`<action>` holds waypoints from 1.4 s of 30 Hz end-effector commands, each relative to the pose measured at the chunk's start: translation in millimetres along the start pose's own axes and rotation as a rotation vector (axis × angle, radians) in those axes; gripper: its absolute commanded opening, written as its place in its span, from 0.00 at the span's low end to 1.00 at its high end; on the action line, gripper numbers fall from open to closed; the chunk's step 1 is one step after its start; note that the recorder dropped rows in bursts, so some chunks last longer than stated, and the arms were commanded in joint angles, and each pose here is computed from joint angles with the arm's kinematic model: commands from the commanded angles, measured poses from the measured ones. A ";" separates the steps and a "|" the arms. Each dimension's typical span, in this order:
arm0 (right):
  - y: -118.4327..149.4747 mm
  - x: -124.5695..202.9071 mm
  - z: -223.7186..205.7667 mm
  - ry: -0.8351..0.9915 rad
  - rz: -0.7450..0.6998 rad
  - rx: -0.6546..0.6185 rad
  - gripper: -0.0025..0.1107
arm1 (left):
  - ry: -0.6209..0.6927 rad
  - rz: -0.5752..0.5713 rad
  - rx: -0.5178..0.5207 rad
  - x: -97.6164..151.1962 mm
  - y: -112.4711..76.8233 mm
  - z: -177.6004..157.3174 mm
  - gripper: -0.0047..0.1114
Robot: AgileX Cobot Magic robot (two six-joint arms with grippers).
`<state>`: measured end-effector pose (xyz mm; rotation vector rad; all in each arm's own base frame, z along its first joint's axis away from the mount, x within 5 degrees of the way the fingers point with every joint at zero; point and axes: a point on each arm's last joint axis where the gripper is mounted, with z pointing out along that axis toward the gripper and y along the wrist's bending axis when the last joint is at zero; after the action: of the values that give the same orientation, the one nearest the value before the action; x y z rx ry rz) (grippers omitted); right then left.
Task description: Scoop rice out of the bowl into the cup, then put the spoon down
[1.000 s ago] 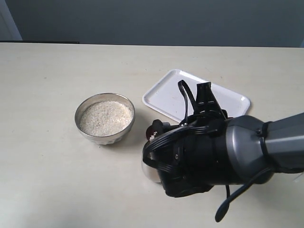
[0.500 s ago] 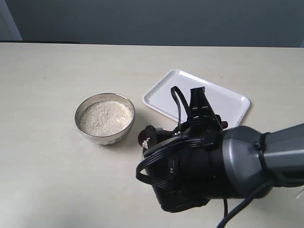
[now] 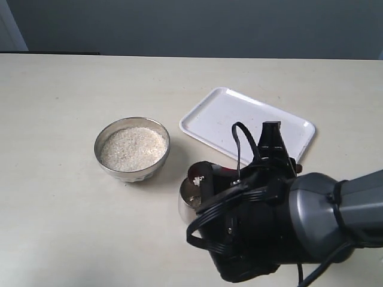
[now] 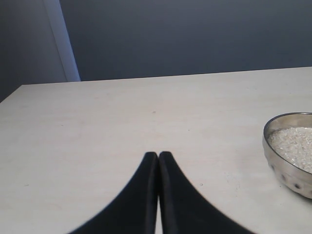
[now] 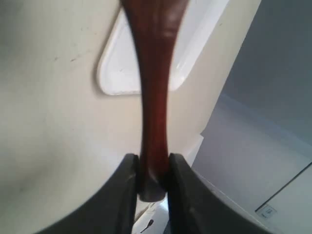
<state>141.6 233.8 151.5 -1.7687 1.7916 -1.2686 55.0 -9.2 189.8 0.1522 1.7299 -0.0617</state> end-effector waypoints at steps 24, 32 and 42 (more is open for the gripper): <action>16.3 1.3 -16.2 -0.060 0.159 0.051 0.01 | -0.020 0.001 0.004 -2.2 -0.1 -0.6 0.04; 16.0 1.1 -16.3 -0.062 0.175 0.053 0.01 | -0.020 0.003 0.013 -2.2 -0.6 -0.6 0.04; 12.8 -0.8 -16.7 -0.087 0.179 0.086 0.01 | -0.020 0.003 0.013 -2.2 -0.6 -0.6 0.04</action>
<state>120.5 238.4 147.0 -1.5787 1.7989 -1.1627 54.9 -9.8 189.8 0.1618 1.7291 -0.0698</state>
